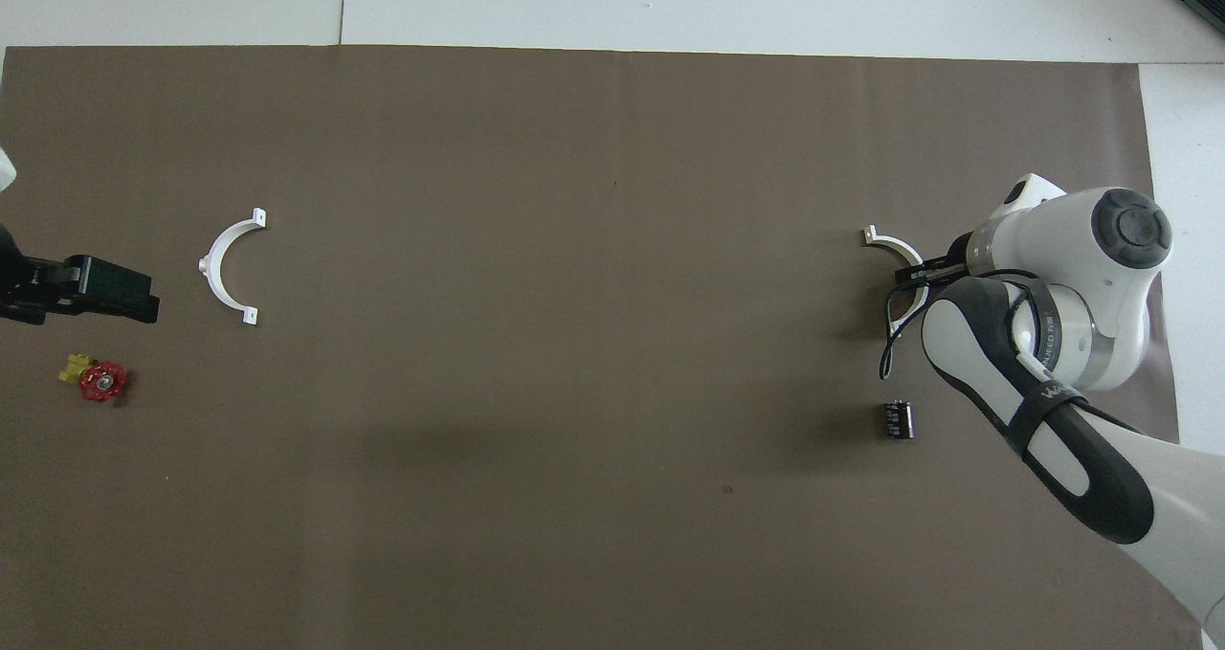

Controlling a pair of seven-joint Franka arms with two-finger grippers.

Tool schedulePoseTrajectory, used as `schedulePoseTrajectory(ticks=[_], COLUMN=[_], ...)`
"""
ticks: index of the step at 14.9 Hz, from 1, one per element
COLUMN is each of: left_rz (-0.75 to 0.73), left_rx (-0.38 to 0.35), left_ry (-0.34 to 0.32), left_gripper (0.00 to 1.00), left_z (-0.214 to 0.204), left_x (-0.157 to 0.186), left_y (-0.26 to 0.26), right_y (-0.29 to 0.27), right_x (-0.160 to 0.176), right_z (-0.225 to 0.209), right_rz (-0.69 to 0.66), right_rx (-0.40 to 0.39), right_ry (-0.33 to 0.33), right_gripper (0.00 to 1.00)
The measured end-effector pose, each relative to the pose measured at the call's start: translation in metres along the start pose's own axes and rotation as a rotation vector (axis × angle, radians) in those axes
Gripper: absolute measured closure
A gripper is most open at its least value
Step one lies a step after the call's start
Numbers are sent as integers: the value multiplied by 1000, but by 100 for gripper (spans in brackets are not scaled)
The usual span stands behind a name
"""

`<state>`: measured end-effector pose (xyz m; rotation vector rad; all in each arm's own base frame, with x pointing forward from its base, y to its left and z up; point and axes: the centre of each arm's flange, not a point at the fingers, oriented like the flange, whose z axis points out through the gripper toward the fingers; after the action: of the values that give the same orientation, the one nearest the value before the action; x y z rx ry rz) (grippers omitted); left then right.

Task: Assemble drain pipe with both arms
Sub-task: 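Grasp the white half-ring clamp with the right gripper, then carry the half-ring clamp toward the table centre with the right gripper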

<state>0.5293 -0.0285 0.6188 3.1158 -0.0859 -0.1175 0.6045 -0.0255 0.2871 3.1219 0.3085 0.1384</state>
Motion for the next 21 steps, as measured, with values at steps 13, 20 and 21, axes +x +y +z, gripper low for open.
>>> schedulePoseTrajectory(ticks=[13, 20, 21], left_rz=[0, 0, 0], left_rx=[0, 0, 0], left_ry=[0, 0, 0], left_gripper=[0, 0, 0], left_z=[0, 0, 0], left_x=[0, 0, 0], left_y=[0, 0, 0], right_y=[-92, -271, -298], right_x=[52, 51, 51], right_z=[-84, -83, -79], right_rz=[235, 331, 327], right_rx=[47, 69, 61], right_ry=[2, -8, -6], right_gripper=[79, 79, 79])
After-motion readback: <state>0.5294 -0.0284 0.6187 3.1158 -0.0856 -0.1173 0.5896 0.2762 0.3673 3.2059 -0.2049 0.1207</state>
